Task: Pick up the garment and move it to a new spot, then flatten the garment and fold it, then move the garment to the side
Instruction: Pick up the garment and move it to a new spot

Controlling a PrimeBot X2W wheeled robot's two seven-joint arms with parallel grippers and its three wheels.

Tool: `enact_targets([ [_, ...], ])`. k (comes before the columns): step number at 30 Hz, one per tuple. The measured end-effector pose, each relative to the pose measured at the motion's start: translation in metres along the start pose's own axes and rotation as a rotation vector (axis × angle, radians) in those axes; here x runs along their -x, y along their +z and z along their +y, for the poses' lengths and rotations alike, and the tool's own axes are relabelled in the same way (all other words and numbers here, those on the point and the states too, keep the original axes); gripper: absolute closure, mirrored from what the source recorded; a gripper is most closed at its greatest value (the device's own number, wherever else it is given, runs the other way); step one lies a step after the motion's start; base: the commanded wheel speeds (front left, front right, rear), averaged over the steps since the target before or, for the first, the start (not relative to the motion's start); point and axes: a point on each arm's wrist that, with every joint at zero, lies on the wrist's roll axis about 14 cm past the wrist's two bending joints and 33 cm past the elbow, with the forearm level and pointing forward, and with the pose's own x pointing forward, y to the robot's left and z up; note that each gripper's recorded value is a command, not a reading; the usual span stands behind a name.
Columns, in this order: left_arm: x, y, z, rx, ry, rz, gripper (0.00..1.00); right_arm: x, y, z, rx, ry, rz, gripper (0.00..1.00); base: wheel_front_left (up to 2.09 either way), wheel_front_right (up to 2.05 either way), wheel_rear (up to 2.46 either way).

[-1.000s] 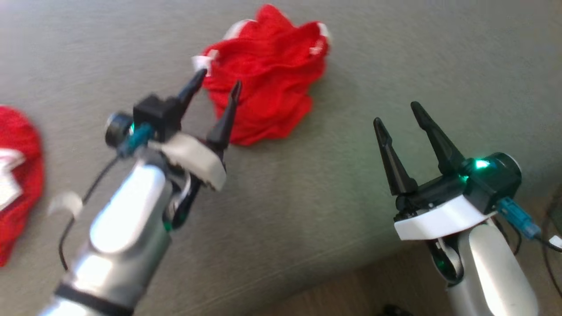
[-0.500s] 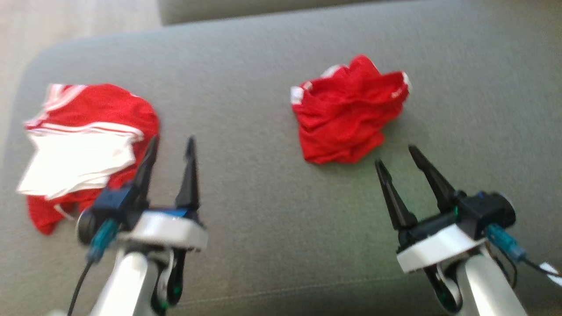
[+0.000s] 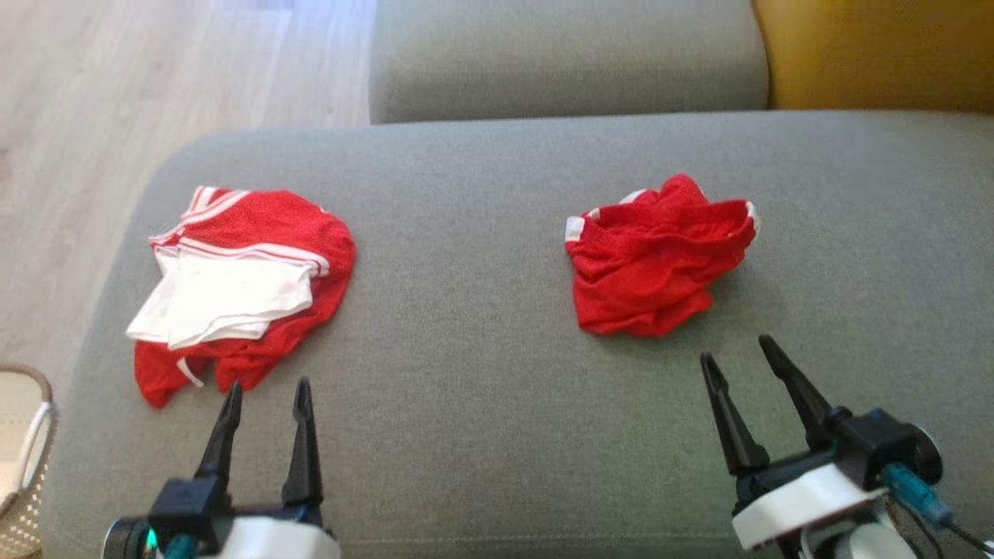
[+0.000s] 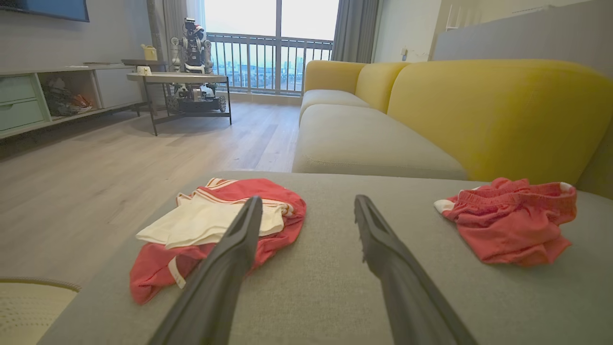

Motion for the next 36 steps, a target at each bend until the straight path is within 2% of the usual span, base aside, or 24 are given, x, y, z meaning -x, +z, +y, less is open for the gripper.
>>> enact_targets([
  [4, 0.013, -0.004, 0.006, -0.042, 0.005, 0.014, 0.0, 0.006, 0.001, 0.003, 0.004, 0.005, -0.001, 0.0, 0.0, 0.0, 0.0],
  [14, 0.018, -0.006, 0.009, -0.058, 0.0, 0.017, 0.0, 0.01, 0.003, 0.002, 0.005, 0.0, -0.007, 0.0, 0.0, 0.0, 0.0],
  [36, 0.016, -0.008, -0.001, -0.051, -0.034, 0.023, 0.0, 0.018, -0.002, -0.004, 0.004, -0.022, 0.009, 0.0, 0.0, 0.0, 0.0],
])
